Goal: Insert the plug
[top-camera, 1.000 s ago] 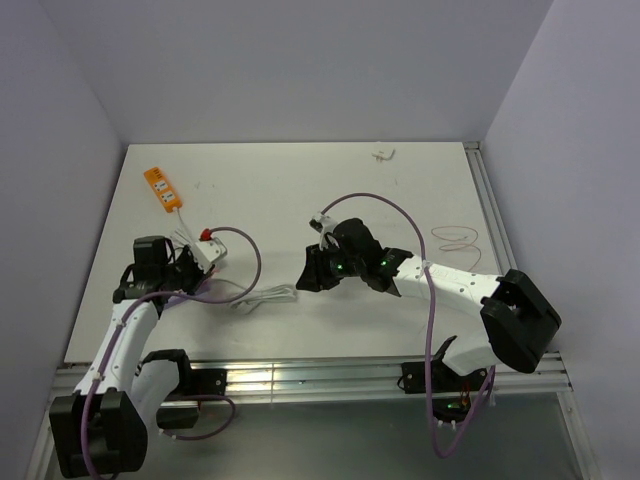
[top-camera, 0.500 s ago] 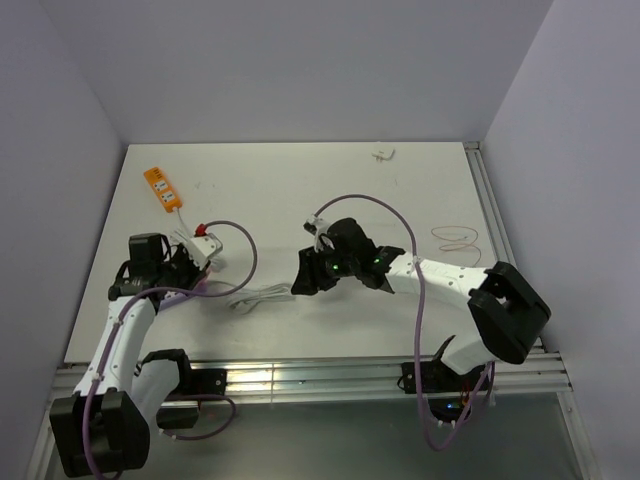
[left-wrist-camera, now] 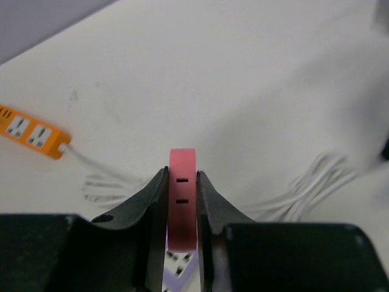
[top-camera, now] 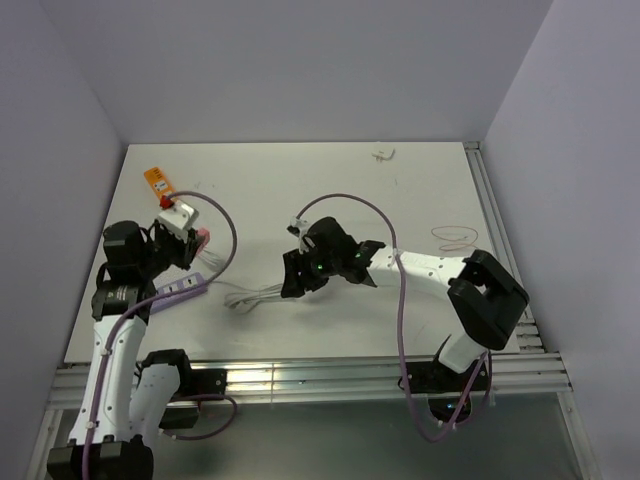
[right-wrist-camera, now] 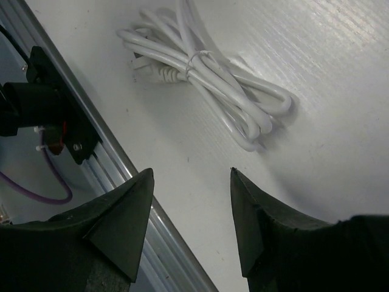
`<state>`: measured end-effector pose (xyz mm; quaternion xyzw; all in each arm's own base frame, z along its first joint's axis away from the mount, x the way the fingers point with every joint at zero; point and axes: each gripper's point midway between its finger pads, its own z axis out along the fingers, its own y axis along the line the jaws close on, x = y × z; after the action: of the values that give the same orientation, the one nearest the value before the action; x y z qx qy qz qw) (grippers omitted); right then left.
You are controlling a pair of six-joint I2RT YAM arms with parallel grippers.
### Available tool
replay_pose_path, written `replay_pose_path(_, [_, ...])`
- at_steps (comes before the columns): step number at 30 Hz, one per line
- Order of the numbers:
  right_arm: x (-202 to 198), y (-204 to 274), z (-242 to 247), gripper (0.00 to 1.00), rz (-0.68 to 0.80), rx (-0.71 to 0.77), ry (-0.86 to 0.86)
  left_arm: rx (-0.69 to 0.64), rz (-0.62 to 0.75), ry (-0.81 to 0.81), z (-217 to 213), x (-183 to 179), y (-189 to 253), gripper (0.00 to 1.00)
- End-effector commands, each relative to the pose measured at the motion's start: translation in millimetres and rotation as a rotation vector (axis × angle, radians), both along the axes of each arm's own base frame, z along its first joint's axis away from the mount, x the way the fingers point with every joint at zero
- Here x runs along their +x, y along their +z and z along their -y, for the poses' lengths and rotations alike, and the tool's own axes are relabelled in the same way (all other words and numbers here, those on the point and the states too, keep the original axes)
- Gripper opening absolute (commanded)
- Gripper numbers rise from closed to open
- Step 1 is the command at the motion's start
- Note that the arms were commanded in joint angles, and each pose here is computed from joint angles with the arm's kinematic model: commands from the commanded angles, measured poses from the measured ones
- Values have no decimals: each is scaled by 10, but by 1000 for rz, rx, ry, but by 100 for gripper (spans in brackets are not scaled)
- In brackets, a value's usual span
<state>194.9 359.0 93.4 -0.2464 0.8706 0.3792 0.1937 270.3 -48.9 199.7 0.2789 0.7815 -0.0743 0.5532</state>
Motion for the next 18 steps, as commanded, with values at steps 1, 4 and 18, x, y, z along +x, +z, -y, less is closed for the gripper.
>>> replay_pose_path(1, [60, 322, -72, 60, 95, 55, 14, -312, 102, -78, 412, 116, 898, 0])
replay_pose_path(4, [64, 595, -59, 61, 162, 111, 21, -505, -115, -122, 658, 109, 976, 0])
replay_pose_path(18, [-373, 1608, -81, 65, 315, 344, 375, -694, -300, -637, 1438, -1380, 1120, 0])
